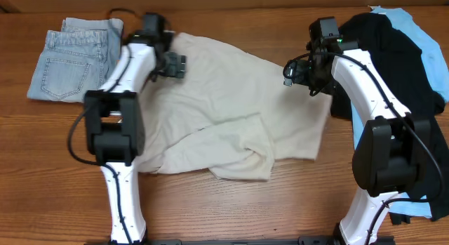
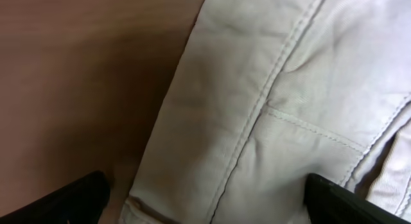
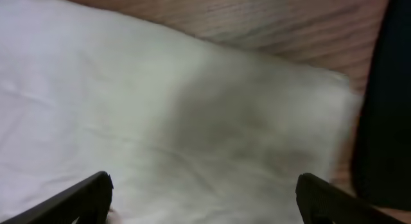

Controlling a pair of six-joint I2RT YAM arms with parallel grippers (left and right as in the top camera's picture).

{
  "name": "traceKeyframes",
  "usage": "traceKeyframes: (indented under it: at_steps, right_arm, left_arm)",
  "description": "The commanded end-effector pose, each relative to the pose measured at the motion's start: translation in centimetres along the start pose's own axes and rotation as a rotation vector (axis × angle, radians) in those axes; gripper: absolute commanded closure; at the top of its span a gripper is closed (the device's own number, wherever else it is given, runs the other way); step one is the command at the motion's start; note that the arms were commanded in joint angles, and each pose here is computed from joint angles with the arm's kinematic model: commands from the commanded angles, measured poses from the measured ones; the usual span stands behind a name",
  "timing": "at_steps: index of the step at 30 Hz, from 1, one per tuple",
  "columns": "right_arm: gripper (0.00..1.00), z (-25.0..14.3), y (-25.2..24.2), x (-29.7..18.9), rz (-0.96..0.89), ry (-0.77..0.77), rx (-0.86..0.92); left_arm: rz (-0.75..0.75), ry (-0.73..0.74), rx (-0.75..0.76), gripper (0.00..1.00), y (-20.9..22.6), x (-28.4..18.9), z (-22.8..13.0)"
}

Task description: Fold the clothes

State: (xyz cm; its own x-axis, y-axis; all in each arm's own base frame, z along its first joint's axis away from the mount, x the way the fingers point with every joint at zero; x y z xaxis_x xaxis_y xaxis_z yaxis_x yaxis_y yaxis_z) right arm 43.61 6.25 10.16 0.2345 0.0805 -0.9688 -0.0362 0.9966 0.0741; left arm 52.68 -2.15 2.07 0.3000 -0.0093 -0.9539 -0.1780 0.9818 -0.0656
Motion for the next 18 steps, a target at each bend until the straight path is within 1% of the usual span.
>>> traceKeyframes:
  at_steps: [1, 4, 7, 11, 14, 18]
  right_arm:
    - [0.05, 1.6, -1.4, -0.5, -0.085, -0.082, -0.003]
    - [0.05, 3.2, -1.8, -0.1, -0.097, -0.159, -0.041]
    - [0.05, 4.2, -1.9, 0.4, -0.098, -0.201, -0.097]
    - [0.05, 4.1, -1.4, 1.4, -0.056, -0.185, -0.177]
    - [0.05, 3.3, -0.3, 1.3, 0.021, -0.152, -0.182]
    - [0.05, 2.2, 2.6, -0.2, 0.217, -0.126, -0.220]
  left_arm:
    - [0.219, 0.231, -0.177, 0.00, 9.3, 5.4, -6.1]
    - [0.176, 0.285, -0.219, 0.00, 10.2, 5.1, -7.0]
    - [0.136, 0.326, -0.241, 0.00, 10.3, 4.9, -7.7]
    - [0.128, 0.350, -0.182, 0.00, 10.1, 4.2, -7.7]
    - [0.121, 0.341, -0.176, 0.00, 9.7, 2.4, -6.2]
    - [0.095, 0.295, -0.181, 0.00, 9.1, -2.0, -2.6]
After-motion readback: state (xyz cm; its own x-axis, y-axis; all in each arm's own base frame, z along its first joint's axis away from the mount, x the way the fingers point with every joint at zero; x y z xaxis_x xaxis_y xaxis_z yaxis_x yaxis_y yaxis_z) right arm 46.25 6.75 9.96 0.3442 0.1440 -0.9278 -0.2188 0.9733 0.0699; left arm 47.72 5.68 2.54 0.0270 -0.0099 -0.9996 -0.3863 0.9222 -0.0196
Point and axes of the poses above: each gripper's point midway between its finger pads, its own x axis out along the fingers, its own y axis along the line the jaws close on, z = x × y, the point moved 2 cm from there along -x, back along the fingers, and after that the axes turned 13 degrees about -x, right-handed, at the moved point
